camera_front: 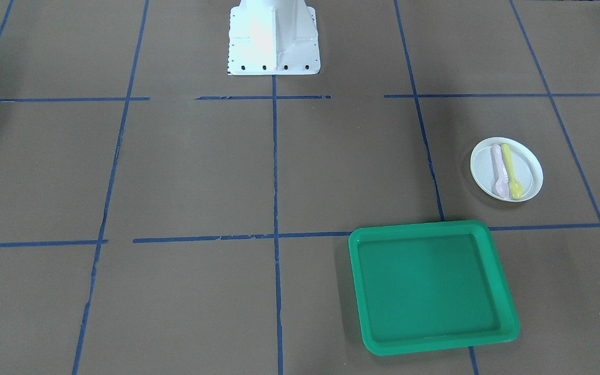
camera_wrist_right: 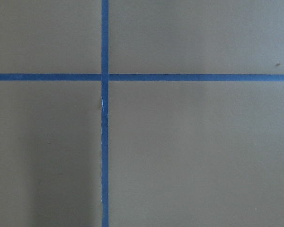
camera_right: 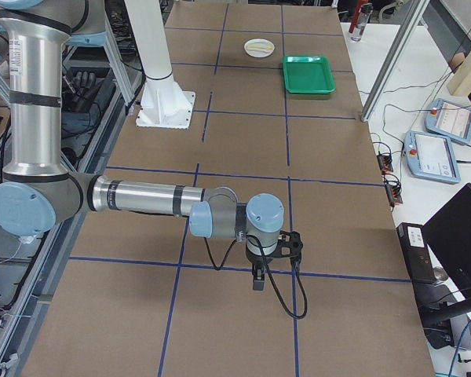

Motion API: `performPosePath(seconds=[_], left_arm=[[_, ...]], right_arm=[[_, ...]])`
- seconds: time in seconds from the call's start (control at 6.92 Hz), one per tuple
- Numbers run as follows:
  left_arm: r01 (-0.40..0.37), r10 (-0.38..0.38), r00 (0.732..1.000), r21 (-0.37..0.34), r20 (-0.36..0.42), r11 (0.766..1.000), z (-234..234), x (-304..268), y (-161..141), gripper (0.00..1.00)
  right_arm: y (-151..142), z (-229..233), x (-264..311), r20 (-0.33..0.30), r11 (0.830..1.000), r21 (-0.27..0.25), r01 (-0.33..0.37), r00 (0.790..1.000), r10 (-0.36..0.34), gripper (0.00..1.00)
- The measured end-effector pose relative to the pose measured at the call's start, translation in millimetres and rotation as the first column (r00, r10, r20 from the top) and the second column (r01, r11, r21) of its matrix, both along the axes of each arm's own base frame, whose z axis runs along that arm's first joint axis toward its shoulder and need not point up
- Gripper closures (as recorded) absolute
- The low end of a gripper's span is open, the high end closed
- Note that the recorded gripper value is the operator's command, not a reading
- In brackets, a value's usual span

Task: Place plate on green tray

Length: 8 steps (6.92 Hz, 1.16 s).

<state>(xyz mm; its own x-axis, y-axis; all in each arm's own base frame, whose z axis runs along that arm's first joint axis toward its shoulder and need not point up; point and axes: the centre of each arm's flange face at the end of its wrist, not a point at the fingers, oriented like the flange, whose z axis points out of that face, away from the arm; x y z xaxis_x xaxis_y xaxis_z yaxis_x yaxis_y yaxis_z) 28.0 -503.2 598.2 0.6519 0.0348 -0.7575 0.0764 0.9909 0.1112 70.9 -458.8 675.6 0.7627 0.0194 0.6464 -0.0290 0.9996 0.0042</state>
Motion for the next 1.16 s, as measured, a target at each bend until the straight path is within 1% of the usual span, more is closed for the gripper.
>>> performPosePath(seconds=[0.14, 0.29, 0.43, 0.58, 0.72, 1.16], left_arm=[[0.012, -0.013, 0.999, -0.024, -0.031, 1.000, 8.7, 39.2, 2.9, 0.00], [0.024, -0.026, 0.999, -0.037, -0.034, 0.999, 22.4, 71.3, 8.4, 0.00], [0.038, -0.039, 0.999, -0.044, -0.019, 0.998, 34.4, 96.0, 14.4, 0.00], [0.035, -0.035, 0.999, -0.055, -0.009, 0.998, 41.0, 117.5, 20.6, 0.00], [0.026, -0.026, 1.000, -0.062, -0.001, 0.998, 45.5, 131.7, 25.3, 0.00], [0.001, 0.001, 1.000, -0.082, 0.020, 0.997, 63.4, 145.4, 32.1, 0.00]], right_arm=[[0.0, 0.0, 0.0, 0.000, 1.000, 0.000, 0.000, 1.000, 0.000, 0.00], [0.0, 0.1, 0.0, 0.000, 1.000, 0.000, 0.000, 1.000, 0.000, 0.00], [0.0, 0.0, 0.0, 0.000, 1.000, 0.000, 0.000, 1.000, 0.000, 0.00], [0.0, 0.0, 0.0, 0.000, 1.000, 0.000, 0.000, 1.000, 0.000, 0.00], [0.0, 0.0, 0.0, 0.000, 1.000, 0.000, 0.000, 1.000, 0.000, 0.00], [0.0, 0.0, 0.0, 0.000, 1.000, 0.000, 0.000, 1.000, 0.000, 0.00]])
